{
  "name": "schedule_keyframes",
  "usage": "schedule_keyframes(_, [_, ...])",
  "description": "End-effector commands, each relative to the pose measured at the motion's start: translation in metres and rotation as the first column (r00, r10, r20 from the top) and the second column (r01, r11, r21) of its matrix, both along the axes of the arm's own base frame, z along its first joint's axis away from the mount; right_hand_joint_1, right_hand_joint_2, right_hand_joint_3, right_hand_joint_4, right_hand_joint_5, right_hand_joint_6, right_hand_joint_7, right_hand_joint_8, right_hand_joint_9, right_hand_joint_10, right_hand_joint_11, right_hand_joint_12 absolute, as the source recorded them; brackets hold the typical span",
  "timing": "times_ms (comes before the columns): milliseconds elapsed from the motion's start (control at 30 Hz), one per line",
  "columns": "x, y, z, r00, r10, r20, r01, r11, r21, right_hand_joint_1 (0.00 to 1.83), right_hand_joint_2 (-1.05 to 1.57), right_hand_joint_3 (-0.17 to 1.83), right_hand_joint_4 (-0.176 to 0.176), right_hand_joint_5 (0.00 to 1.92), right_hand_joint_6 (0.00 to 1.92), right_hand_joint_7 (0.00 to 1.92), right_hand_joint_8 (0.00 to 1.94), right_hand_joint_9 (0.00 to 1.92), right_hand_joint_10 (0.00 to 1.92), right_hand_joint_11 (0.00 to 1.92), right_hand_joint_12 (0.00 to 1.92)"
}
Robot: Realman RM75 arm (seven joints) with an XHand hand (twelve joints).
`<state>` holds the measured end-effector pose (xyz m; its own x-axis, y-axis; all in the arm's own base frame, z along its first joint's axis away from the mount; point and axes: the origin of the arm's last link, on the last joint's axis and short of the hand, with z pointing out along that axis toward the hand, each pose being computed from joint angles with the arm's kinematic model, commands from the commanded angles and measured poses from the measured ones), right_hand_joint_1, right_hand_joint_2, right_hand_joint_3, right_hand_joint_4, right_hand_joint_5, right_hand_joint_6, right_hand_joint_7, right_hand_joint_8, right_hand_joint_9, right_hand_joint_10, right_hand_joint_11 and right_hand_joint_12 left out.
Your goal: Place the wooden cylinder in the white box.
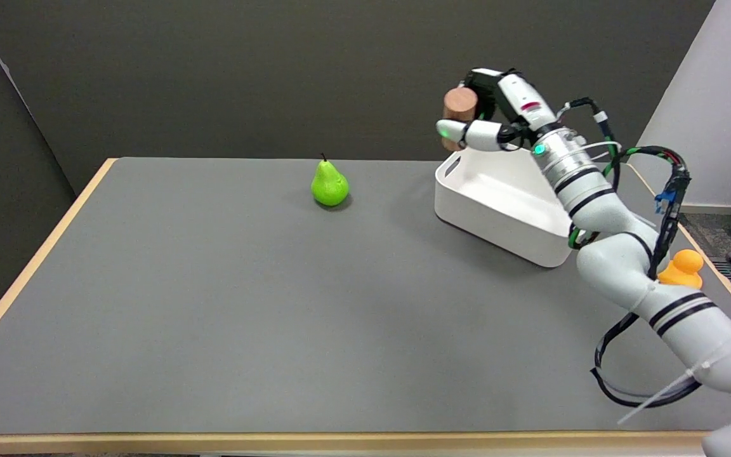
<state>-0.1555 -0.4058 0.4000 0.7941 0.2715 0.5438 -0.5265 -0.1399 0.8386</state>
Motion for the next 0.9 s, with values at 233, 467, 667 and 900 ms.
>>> schedule_keyframes(233, [-0.069,0.018,0.143,0.974,-0.173,0.147,0.215,0.911,-0.351,1.18,1.09,0.31,-0.083,0.65,1.60,0.87,1.18,0.73,1.36,0.61,1.76])
schedule_keyframes(467, [-0.095,0.031,0.140,0.970,-0.191,0.153,0.234,0.909,-0.345,1.17,1.12,0.26,-0.080,0.65,1.61,0.86,1.19,0.74,1.30,0.63,1.70])
schedule_keyframes(667, [-0.119,0.035,0.120,0.956,-0.264,0.130,0.291,0.911,-0.291,1.18,1.09,0.30,-0.080,0.65,1.60,0.87,1.18,0.73,1.35,0.62,1.75])
schedule_keyframes(900, [-0.127,0.037,0.105,0.953,-0.284,0.107,0.302,0.920,-0.249,1.17,1.11,0.27,-0.084,0.65,1.60,0.87,1.19,0.75,1.32,0.63,1.72])
